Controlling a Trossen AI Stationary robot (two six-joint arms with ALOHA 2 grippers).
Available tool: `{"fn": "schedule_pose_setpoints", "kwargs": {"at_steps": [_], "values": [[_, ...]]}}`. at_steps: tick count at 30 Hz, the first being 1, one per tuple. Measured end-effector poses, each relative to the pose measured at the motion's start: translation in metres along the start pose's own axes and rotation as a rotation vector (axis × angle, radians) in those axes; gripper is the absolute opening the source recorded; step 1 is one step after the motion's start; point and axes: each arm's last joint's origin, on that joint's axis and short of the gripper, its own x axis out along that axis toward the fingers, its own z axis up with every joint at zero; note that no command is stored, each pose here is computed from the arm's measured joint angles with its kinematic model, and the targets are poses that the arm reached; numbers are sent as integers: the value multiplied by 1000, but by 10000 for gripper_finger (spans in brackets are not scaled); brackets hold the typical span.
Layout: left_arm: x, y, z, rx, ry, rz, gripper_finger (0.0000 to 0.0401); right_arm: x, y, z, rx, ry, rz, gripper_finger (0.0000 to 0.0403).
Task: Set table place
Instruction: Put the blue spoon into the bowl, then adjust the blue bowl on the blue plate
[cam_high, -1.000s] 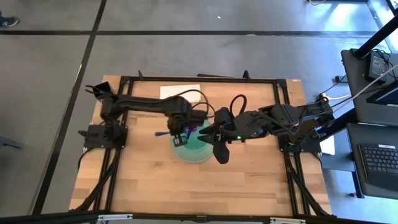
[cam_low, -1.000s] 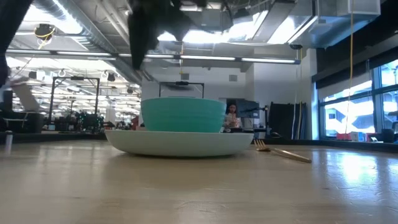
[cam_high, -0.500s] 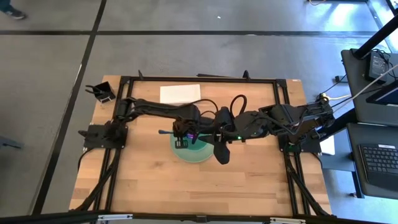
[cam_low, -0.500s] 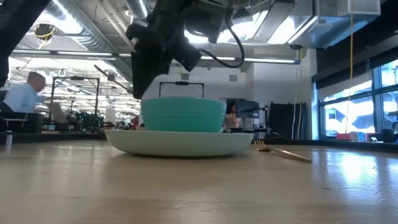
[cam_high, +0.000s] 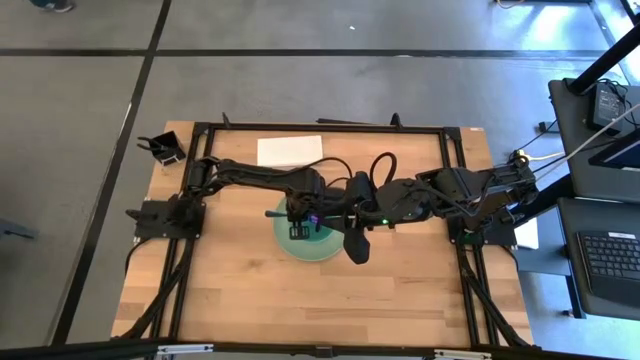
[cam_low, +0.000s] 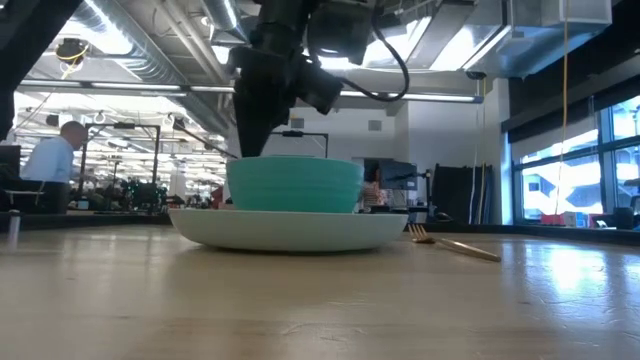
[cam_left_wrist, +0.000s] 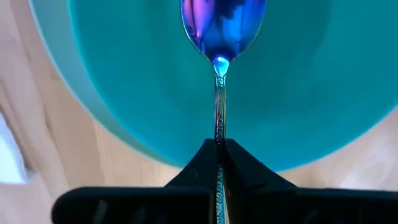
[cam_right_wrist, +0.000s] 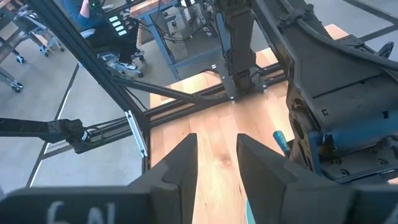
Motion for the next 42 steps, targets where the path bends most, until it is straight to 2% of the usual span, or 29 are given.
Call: {"fn": "schedule_pose_setpoints", "kwargs": {"at_steps": [7, 13, 20, 25, 30, 37, 42], "values": [[4, -2, 6, 1, -28, -57, 0, 0, 0, 0, 0, 0, 0, 114], [20, -5, 11, 0, 46, -97, 3, 0, 0, -1, 2, 6, -3, 114], [25, -10, 15, 15, 20, -36, 52, 0, -2, -3, -3, 33, -18, 114], [11, -12, 15, 27, -1, 37, 86, 0, -2, -4, -5, 37, -20, 114], [-12, -16, 20, 31, -83, 34, 103, 0, -2, -4, -7, 40, -22, 114], [-44, -17, 26, 26, -214, 14, 94, 0, -2, -4, -14, 44, -24, 114], [-46, -18, 27, 29, -236, 9, 78, 0, -2, -4, -15, 44, -24, 114]]}}
